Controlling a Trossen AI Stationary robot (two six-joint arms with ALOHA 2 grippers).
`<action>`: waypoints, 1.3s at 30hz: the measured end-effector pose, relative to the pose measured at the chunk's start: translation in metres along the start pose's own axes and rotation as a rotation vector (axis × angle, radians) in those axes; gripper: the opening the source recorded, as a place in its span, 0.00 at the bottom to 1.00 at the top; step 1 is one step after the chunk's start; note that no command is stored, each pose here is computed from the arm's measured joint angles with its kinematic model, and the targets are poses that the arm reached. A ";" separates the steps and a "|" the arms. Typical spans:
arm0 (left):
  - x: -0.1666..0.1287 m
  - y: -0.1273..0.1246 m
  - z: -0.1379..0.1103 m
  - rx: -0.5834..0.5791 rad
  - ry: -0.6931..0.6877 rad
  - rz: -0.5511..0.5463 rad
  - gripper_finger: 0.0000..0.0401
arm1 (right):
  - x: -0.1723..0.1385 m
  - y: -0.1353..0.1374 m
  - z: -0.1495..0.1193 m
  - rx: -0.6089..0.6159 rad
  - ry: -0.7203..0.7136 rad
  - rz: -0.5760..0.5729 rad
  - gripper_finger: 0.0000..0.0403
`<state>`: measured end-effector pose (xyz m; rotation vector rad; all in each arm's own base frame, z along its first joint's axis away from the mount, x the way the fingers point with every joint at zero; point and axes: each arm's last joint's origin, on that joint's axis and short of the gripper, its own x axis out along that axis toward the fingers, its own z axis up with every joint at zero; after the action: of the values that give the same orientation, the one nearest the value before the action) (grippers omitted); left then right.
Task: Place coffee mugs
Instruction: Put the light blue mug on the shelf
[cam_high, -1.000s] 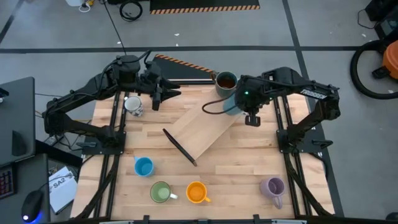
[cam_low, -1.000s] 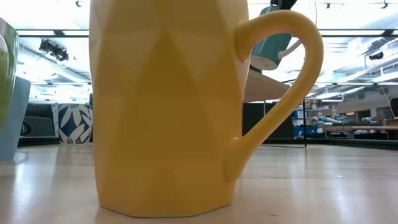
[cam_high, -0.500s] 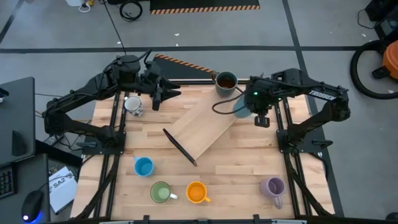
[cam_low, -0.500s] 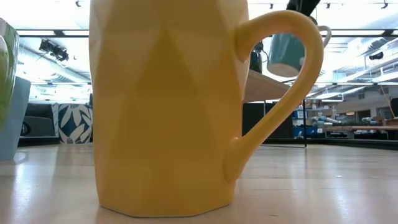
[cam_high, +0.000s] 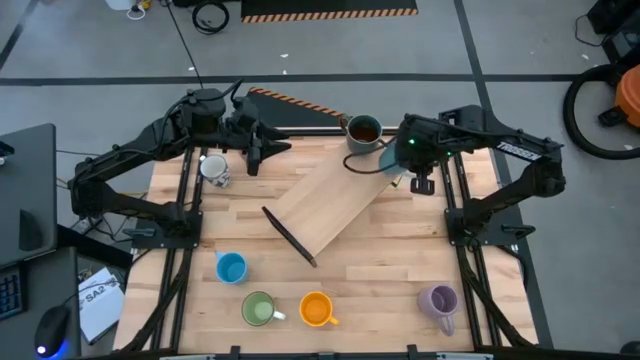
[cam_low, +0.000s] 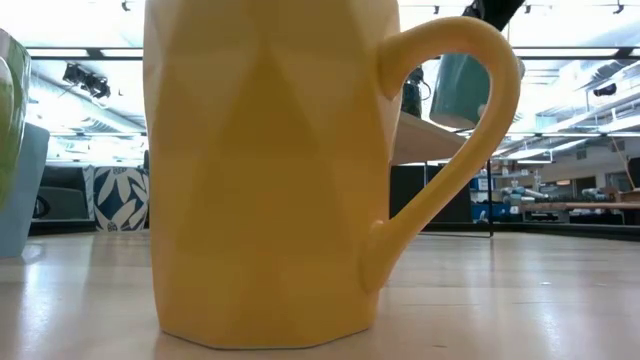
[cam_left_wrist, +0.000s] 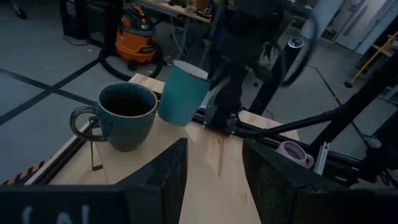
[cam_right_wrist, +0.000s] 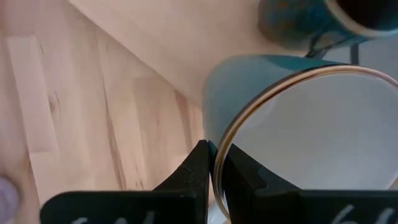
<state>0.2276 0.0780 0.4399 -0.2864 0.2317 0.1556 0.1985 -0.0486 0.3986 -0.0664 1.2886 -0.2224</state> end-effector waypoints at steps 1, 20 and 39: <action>0.000 0.000 0.000 0.000 0.000 0.002 0.40 | 0.003 -0.001 0.000 0.000 0.011 0.007 0.08; 0.000 0.000 0.000 -0.009 -0.002 0.006 0.40 | 0.017 -0.004 0.004 0.002 -0.001 -0.019 0.09; 0.000 0.000 0.000 -0.007 -0.002 0.005 0.40 | 0.032 -0.002 0.005 0.019 0.006 -0.029 0.09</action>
<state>0.2277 0.0781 0.4398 -0.2931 0.2304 0.1620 0.2111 -0.0574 0.3699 -0.0685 1.2918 -0.2599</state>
